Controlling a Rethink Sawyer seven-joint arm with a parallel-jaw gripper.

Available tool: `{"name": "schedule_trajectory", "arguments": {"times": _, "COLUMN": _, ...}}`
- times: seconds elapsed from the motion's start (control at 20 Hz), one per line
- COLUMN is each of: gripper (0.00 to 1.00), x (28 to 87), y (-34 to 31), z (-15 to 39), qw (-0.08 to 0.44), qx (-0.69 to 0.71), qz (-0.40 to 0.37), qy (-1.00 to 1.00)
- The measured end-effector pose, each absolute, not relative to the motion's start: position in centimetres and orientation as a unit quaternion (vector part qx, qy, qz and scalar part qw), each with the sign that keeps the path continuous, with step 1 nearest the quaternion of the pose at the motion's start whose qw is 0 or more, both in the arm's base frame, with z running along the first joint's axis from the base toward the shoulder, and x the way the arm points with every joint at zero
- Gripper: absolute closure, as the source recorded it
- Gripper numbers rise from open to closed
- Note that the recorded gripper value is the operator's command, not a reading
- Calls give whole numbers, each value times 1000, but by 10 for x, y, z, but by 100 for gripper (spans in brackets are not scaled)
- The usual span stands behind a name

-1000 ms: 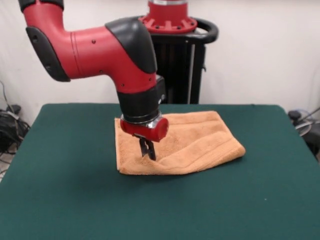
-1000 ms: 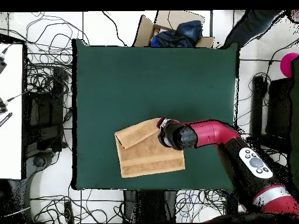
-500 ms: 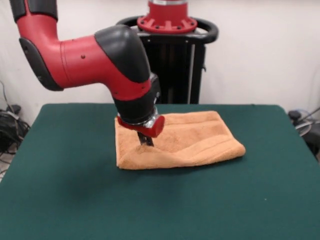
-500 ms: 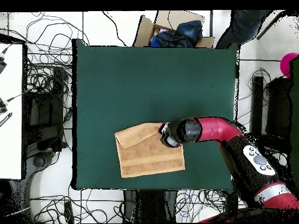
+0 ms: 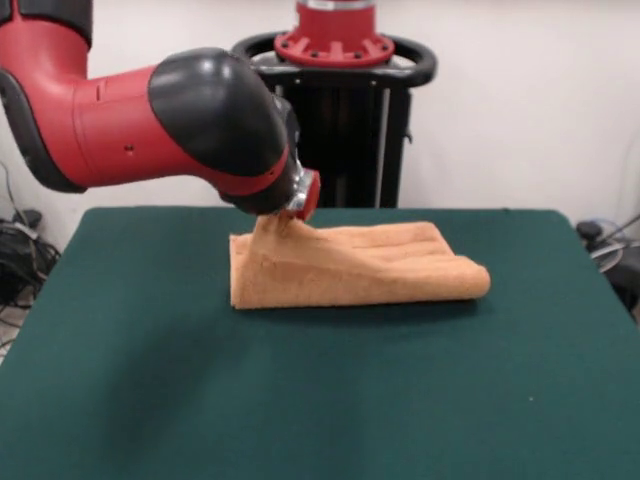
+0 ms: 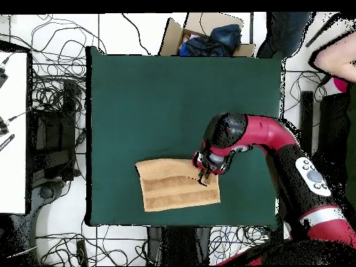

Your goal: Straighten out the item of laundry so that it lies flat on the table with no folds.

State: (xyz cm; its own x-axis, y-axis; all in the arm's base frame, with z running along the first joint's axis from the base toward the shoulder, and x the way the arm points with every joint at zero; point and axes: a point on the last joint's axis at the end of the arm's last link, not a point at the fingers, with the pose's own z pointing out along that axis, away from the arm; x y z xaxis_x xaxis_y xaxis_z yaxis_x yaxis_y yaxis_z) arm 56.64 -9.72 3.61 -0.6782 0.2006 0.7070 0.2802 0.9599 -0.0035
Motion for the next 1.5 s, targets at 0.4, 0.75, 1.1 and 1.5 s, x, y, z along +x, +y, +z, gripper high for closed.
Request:
{"name": "schedule_trajectory", "arguments": {"times": 0.4, "gripper": 100, "x": 599, "y": -103, "z": 42, "qw": 371, "qx": -129, "qz": -87, "qy": -915}}
{"name": "schedule_trajectory", "arguments": {"times": 0.75, "gripper": 100, "x": 611, "y": -101, "z": 26, "qw": 313, "qx": -145, "qz": -104, "qy": -933}}
{"name": "schedule_trajectory", "arguments": {"times": 1.1, "gripper": 100, "x": 610, "y": -97, "z": 14, "qw": 312, "qx": -147, "qz": -112, "qy": -932}}
{"name": "schedule_trajectory", "arguments": {"times": 1.5, "gripper": 100, "x": 626, "y": -109, "z": -4, "qw": 307, "qx": -164, "qz": -120, "qy": -930}}
